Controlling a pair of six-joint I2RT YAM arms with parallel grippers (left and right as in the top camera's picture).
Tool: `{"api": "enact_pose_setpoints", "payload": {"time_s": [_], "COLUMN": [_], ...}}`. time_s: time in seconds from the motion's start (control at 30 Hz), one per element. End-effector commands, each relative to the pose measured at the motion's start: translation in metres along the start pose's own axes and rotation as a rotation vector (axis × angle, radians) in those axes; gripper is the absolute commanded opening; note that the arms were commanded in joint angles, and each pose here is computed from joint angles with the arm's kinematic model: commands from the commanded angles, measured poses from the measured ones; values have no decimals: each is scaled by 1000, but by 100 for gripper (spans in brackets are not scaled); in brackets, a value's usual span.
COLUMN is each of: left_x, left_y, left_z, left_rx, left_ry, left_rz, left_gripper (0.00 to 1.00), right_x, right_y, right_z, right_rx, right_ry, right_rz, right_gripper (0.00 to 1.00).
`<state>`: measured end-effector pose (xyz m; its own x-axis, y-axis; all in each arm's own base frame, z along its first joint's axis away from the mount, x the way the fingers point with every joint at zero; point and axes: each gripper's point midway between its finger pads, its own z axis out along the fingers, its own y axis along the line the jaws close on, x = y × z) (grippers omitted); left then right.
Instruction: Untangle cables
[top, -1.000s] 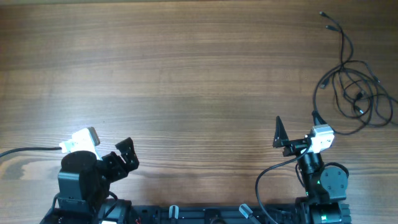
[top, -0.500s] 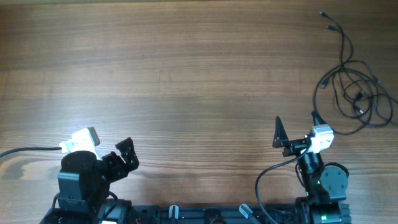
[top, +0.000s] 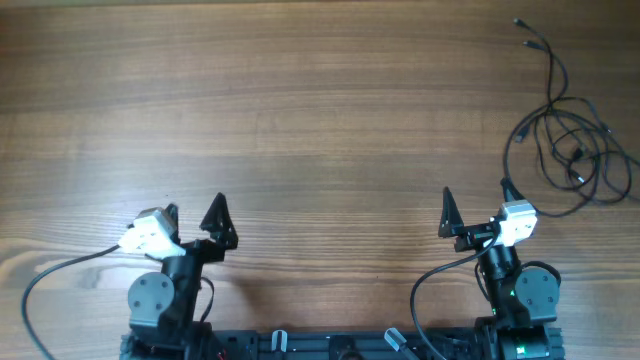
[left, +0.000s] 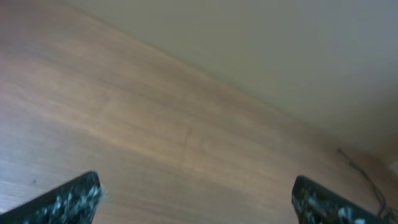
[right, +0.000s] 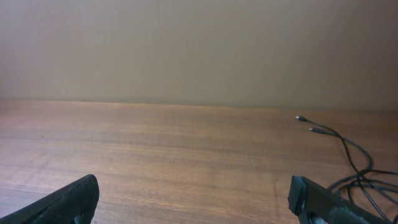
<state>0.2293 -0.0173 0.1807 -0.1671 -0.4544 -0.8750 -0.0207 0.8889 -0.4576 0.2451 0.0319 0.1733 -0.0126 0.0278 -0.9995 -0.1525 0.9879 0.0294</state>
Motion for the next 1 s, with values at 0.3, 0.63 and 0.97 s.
{"api": "enact_pose_setpoints", "payload": {"time_s": [0.3,0.63,0.97], "left_x": [30,30,30], "left_y": [-12,-13,-13], "left_z": [18,18,18], "left_rx": [158,163,163], "left_ry": [-38,-36,-36], "left_rz": [342,282,282], "left_gripper": [100,100,100], "right_x": [-3,-3,-3], "right_y": [1,1,1], "right_z": [-1,-1,-1], "right_rx": [-8,-8,-8], "right_ry": [-12,-12,-12], "right_rz": [11,11,11], "right_gripper": [100,100,100]}}
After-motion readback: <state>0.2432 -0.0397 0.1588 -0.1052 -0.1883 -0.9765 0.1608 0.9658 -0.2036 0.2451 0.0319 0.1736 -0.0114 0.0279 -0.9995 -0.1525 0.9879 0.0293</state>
